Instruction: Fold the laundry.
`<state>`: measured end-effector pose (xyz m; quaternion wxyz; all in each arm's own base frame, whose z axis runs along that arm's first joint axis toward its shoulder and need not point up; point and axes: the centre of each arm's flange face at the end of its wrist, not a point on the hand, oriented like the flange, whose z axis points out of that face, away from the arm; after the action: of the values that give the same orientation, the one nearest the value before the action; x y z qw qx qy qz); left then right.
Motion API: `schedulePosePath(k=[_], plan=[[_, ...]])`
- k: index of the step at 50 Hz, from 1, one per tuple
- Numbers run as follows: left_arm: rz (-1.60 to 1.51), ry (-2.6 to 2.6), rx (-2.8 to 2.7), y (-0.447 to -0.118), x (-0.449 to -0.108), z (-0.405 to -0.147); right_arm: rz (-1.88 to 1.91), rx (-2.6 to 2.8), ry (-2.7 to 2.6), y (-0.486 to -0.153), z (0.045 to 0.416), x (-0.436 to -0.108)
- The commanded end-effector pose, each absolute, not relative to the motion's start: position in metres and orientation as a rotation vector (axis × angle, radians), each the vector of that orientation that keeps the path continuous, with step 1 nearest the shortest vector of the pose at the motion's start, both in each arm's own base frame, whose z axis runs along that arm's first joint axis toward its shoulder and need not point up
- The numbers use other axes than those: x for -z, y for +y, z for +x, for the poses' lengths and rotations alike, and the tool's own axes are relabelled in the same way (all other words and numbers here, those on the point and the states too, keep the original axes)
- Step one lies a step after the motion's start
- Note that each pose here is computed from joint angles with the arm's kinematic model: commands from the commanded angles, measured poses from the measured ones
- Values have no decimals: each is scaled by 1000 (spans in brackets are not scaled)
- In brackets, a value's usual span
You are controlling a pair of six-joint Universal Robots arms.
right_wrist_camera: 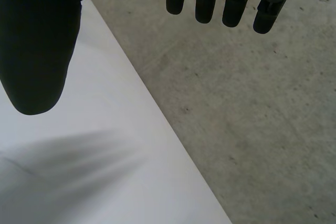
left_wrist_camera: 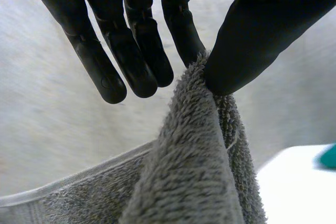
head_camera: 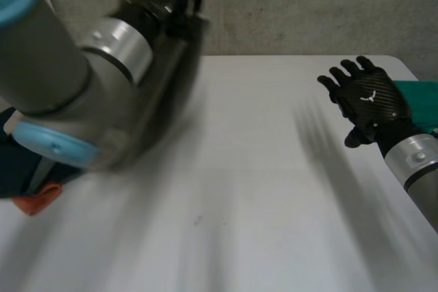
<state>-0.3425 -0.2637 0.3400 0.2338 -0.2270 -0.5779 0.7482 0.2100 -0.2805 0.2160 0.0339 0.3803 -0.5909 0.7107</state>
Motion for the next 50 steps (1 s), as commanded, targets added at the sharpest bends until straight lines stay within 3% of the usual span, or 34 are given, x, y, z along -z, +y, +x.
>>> schedulePosePath(k=[1, 4, 8, 14, 21, 25, 34, 41, 50], plan=[[-716, -1744, -1633, -239, -235, -392, 1086, -2155, -1819, -290, 199, -218], [-801, -1756, -1500, -219, -202, -409, 1070, -2143, -1824, -291, 197, -218], [-797, -1776, -1504, -224, -197, -406, 1063, -2128, -1840, -292, 196, -214], [-698, -1730, -1674, -238, -252, -379, 1082, -2106, -1881, -289, 198, -213], [-657, -1748, -1825, -254, -281, -337, 1108, -2028, -2055, -278, 201, -212], [-795, -1886, -1947, -283, -263, -305, 1181, -1994, -2212, -256, 221, -213], [-1190, -2179, -1881, -317, -192, -272, 1347, -1894, -2418, -236, 260, -184], [-1234, -2209, -1766, -297, -170, -278, 1398, -1917, -2187, -263, 292, -169], [-1125, -2033, -1961, -250, -209, -274, 1536, -1878, -1795, -287, 296, -181]])
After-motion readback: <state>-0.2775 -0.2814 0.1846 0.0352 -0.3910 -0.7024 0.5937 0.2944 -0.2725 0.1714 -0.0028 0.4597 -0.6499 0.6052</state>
